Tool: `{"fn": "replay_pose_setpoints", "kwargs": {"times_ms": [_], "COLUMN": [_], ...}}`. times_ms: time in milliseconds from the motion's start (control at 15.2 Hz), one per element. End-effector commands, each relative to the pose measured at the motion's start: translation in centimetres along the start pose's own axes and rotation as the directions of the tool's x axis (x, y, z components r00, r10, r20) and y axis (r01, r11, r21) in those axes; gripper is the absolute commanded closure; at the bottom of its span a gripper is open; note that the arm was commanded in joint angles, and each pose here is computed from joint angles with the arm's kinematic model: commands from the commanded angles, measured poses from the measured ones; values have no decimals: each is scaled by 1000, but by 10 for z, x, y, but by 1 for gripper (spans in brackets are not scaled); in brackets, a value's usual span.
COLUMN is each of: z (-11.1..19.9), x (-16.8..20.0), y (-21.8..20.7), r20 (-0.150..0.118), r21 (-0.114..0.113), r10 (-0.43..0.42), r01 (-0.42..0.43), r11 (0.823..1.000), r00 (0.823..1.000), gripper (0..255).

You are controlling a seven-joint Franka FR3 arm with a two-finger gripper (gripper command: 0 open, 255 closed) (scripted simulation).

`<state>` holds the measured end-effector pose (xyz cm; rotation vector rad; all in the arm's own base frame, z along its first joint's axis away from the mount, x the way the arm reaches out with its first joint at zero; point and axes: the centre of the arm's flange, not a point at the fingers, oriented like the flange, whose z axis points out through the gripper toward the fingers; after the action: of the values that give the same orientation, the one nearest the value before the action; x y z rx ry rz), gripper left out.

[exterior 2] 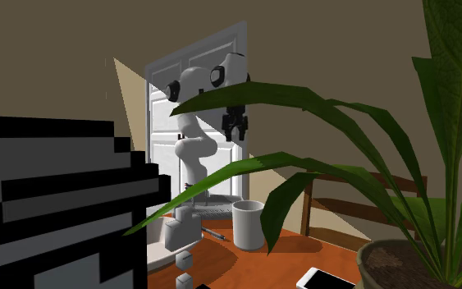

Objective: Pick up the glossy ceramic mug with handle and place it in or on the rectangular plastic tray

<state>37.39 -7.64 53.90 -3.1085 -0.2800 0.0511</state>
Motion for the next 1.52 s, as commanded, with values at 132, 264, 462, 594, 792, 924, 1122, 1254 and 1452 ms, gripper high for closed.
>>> {"fn": "replay_pose_setpoints", "kwargs": {"times_ms": [132,264,462,594,792,924,1122,1254,1452], "z": [21,30,44,54,68,77,91,100,114], "x": [26,40,61,75,97,111,132,146,168], "y": [41,61,92,112,142,162,193,213,243], "r20": [-6,-9,-13,-16,-20,-23,-27,-30,-34], "r21": [2,4,6,7,9,11,13,14,17], "r10": [-3,-4,-6,-7,-9,-10,-12,-14,-15], "r01": [3,4,6,7,9,11,13,14,16], "r11": [1000,1000,1000,1000,1000,1000,1000,1000,1000], "r00": [1000,1000,1000,1000,1000,1000,1000,999,999], "gripper": [0,0,0,0,0,0,0,0,0]}}
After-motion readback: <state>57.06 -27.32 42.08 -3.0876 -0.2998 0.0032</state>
